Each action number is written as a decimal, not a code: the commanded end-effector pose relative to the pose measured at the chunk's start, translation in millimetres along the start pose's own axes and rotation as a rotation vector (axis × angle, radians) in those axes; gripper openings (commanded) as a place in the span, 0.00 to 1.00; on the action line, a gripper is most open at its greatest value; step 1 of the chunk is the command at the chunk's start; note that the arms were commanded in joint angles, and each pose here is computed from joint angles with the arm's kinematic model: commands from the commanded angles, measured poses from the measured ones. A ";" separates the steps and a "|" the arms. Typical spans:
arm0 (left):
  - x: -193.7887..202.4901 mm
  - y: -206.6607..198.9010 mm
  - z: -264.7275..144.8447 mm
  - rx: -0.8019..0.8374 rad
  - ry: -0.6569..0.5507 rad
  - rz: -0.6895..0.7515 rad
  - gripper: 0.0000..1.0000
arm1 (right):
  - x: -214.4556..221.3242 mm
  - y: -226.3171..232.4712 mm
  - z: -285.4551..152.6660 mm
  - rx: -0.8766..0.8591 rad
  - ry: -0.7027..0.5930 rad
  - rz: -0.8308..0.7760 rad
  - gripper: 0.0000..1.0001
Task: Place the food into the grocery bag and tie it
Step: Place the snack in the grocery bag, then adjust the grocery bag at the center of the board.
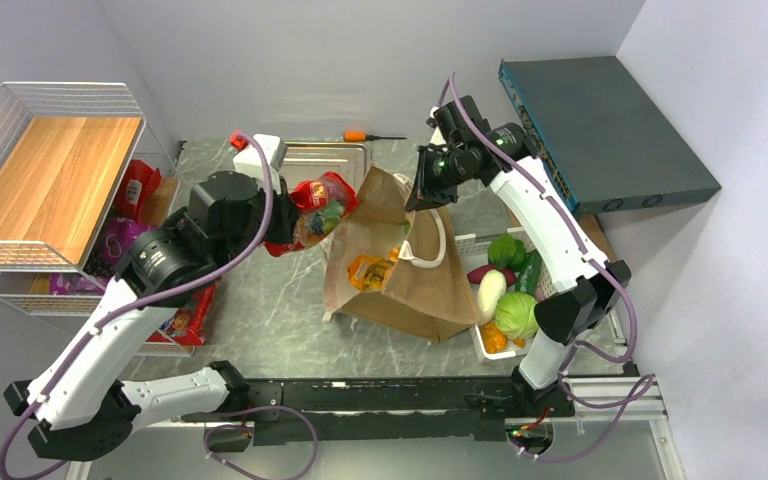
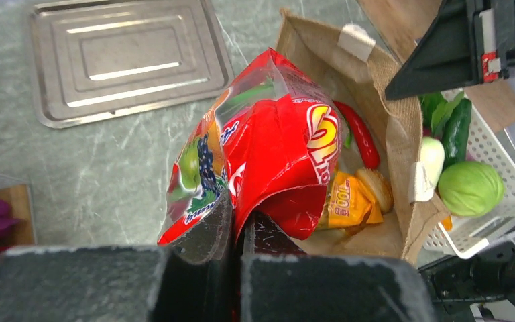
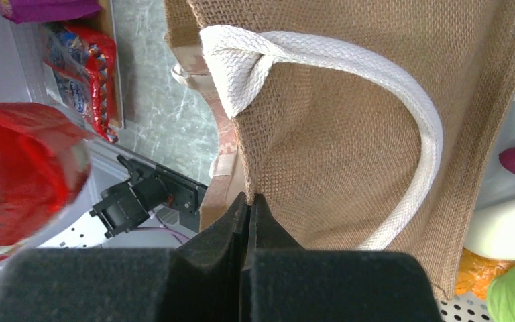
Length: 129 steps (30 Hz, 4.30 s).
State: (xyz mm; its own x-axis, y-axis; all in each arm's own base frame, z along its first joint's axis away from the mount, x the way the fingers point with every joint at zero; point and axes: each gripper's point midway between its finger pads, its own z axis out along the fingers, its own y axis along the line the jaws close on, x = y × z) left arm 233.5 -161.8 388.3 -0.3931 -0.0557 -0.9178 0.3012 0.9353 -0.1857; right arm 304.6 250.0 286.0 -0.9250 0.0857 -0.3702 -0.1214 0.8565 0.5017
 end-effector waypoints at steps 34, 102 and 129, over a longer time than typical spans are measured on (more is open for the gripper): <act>9.4 -74.6 81.3 0.359 0.043 -0.177 0.99 | -9.1 -1.7 -23.6 -0.099 -0.042 -0.031 0.00; 262.5 14.0 143.9 0.221 0.538 -0.623 0.00 | -12.9 8.4 -25.6 -0.180 -0.030 -0.030 0.00; 69.9 4.8 83.6 0.192 0.292 -0.390 0.00 | 17.6 -29.5 -15.2 -0.052 0.017 0.014 0.94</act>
State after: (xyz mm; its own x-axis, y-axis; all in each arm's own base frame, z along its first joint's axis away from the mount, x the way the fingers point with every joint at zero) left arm 269.6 -184.4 250.2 -0.8055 -0.2575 -0.5338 0.1160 0.8148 -0.5680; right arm 300.1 231.6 265.3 -0.9509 0.0714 -0.3011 -0.1188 0.8142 0.5683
